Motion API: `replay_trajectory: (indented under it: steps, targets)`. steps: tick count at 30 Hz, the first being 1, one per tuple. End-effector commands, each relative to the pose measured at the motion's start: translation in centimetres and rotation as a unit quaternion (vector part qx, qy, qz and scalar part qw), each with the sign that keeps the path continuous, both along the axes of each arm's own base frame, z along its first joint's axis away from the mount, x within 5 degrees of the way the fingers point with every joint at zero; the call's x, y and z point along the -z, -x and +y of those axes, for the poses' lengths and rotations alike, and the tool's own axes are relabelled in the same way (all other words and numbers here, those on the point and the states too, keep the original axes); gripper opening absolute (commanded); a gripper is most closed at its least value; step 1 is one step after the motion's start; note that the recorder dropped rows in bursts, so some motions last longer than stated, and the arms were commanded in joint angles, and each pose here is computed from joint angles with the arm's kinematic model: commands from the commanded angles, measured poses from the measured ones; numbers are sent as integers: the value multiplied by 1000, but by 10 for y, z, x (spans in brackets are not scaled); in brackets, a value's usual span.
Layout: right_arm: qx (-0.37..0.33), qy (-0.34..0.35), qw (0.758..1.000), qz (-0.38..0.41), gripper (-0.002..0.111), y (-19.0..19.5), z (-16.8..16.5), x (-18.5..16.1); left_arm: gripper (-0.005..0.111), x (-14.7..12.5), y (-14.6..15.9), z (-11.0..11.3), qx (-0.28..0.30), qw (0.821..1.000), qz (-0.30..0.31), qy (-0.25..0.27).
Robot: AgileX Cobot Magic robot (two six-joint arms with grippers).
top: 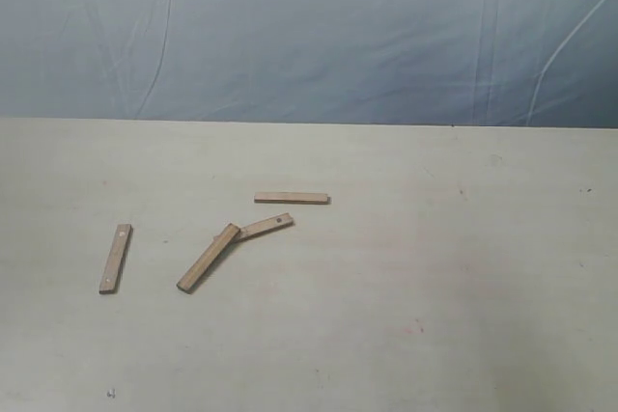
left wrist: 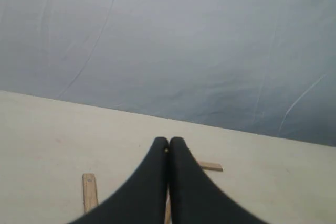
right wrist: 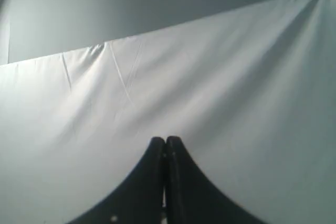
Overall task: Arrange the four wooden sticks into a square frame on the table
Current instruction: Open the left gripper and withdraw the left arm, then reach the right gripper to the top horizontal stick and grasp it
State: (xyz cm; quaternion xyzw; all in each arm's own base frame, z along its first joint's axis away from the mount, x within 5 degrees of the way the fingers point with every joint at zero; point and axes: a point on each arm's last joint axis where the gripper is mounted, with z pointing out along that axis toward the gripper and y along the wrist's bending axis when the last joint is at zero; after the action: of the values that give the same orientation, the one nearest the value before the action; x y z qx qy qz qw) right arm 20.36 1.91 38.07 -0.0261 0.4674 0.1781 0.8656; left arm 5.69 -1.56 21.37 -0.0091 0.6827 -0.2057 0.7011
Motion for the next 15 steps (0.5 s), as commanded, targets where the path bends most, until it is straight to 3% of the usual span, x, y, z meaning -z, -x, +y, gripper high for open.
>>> replay_trajectory:
  steps: [1, 4, 6, 9, 13, 15]
  targets:
    - [-62, 37, 991, 117, -1, -84, 14, 13, 0, 4, 1, -3, 15, 1000, 7, -22]
    - [-59, 123, 955, 264, -1, -147, 34, 38, 0, 4, 1, -2, 14, 1000, 5, -25]
    - [-5, 201, 914, 352, -1, -182, 54, 55, 0, 4, 1, -2, 14, 1000, 5, -25]
    - [93, 293, 866, 395, -1, -213, 88, 73, 0, 4, 1, -2, 14, 1000, 5, -25]
    - [106, 410, 806, 414, -1, -233, 141, 94, 0, 4, 1, -2, 14, 1000, 5, -25]
    - [88, 461, 754, 460, -1, -245, 160, 102, 0, 4, 1, -2, 14, 1000, 5, -25]
